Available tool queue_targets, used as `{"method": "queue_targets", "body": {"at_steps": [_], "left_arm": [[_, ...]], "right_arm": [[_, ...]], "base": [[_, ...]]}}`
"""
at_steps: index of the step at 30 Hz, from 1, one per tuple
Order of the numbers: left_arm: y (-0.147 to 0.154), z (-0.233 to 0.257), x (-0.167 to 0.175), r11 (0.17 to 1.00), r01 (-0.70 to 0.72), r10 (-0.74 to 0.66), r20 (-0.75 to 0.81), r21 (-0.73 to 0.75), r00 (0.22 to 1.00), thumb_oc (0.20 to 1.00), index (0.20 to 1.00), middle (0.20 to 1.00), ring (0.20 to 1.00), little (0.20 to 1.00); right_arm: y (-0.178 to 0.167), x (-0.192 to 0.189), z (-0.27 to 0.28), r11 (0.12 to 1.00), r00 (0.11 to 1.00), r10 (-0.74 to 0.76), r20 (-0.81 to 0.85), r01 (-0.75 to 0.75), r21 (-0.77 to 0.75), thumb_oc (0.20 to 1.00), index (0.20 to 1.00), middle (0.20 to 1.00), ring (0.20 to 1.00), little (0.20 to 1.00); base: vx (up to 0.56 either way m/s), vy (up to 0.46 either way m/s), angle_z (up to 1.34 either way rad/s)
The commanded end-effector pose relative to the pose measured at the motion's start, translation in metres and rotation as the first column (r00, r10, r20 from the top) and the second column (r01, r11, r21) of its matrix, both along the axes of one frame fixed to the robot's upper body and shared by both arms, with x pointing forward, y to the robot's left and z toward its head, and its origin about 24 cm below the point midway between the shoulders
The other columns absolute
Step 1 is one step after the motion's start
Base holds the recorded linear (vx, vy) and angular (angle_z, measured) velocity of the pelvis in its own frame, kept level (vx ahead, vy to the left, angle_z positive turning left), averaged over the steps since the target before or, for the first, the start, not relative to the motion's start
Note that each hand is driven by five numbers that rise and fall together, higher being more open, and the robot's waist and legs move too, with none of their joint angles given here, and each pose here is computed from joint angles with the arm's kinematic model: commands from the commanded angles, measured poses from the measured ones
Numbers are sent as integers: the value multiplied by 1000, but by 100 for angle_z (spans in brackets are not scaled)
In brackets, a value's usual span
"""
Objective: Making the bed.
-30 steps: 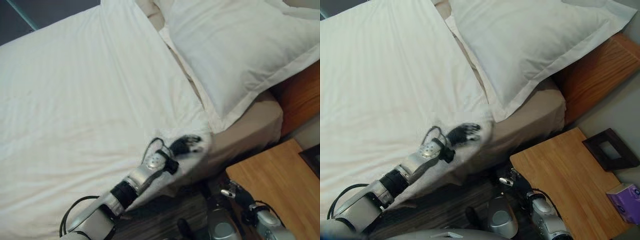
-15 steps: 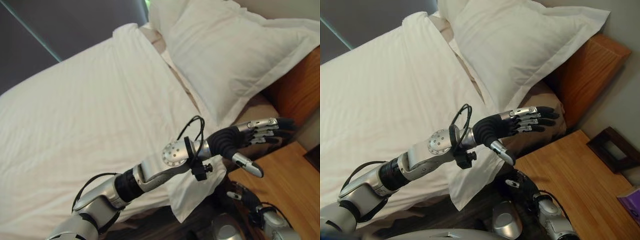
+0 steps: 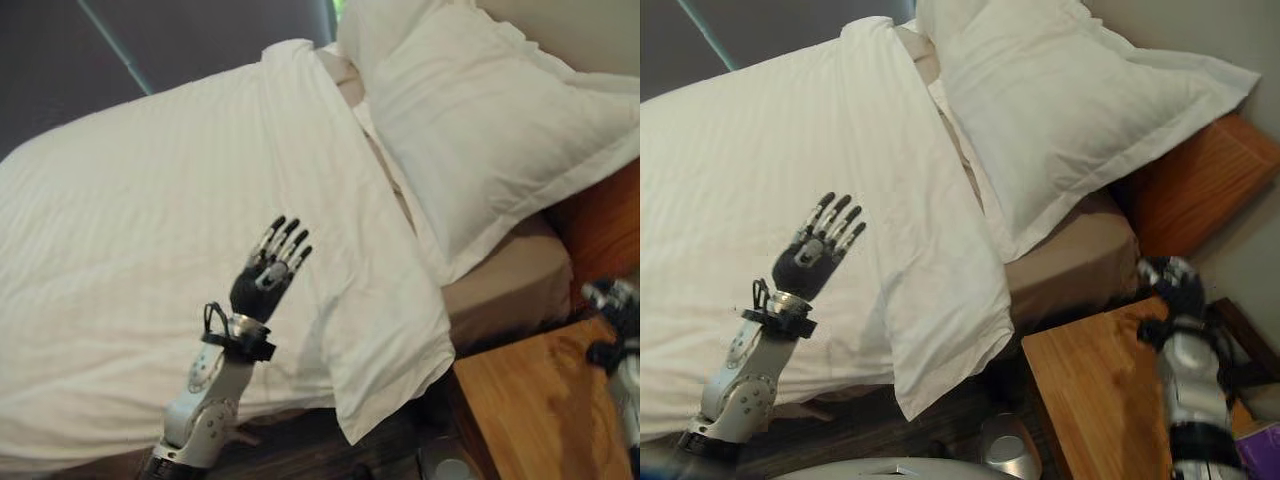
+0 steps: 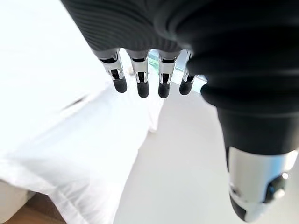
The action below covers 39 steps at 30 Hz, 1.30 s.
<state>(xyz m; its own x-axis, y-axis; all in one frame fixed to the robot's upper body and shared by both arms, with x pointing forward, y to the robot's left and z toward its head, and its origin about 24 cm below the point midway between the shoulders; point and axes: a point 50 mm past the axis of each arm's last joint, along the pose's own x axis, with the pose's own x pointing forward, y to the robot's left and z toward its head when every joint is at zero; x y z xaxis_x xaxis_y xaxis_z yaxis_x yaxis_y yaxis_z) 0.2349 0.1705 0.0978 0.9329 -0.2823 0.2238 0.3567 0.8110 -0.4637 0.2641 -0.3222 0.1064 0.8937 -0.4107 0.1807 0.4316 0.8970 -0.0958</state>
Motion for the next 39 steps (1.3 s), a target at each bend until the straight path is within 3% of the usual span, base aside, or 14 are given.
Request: {"method": "queue_targets", "body": {"at_steps": [1, 6, 11, 24, 29, 33, 35, 37, 39], "left_arm": [[-1, 3, 3, 999, -2, 3, 21, -33, 1000, 1000, 1000, 1000, 1000, 1000], [0, -13, -2, 993, -54, 47, -65, -105, 997, 1000, 1000, 1000, 1000, 1000], [5, -30, -7, 988, -114, 100, -135, -104, 986, 1000, 1000, 1000, 1000, 1000], [13, -20, -3, 980, -160, 152, -79, -116, 985, 1000, 1000, 1000, 1000, 1000], [7, -26, 0, 981, -155, 146, -82, -120, 986, 1000, 1000, 1000, 1000, 1000], [12, -35, -2, 980, -181, 174, -89, -81, 981, 1000, 1000, 1000, 1000, 1000], [23, -57, -11, 974, -224, 216, -162, -31, 963, 1000, 1000, 1000, 1000, 1000], [24, -71, -17, 972, -227, 209, -226, -54, 951, 1000, 1000, 1000, 1000, 1000], [22, -94, -27, 978, -206, 185, -327, -30, 927, 1000, 1000, 1000, 1000, 1000]], "right_arm": [[67, 22, 21, 941, 933, 272, 234, -309, 135, 200, 200, 200, 200, 200], [132, 33, 18, 775, 815, 500, 294, -573, 269, 200, 200, 200, 200, 200], [173, 36, -28, 630, 785, 587, 199, -597, 496, 200, 200, 200, 200, 200], [186, 45, -101, 629, 817, 570, -86, -366, 686, 200, 200, 200, 200, 200], [156, 23, -151, 758, 789, 499, -359, -196, 622, 200, 200, 200, 200, 200], [121, -15, -185, 801, 767, 407, -496, -38, 598, 200, 200, 200, 200, 200], [61, -98, -227, 783, 713, 203, -671, 292, 548, 200, 200, 200, 200, 200], [39, -135, -238, 747, 660, 111, -743, 438, 500, 200, 200, 200, 200, 200], [10, -191, -245, 664, 543, -24, -839, 636, 393, 200, 200, 200, 200, 200]], "base": [[-47, -13, 7], [-29, -16, 6], [-15, -17, 14], [-63, 6, 5], [15, 9, -8], [47, 2, -7], [104, -11, 2], [77, -13, 6], [64, -6, 3]]}}
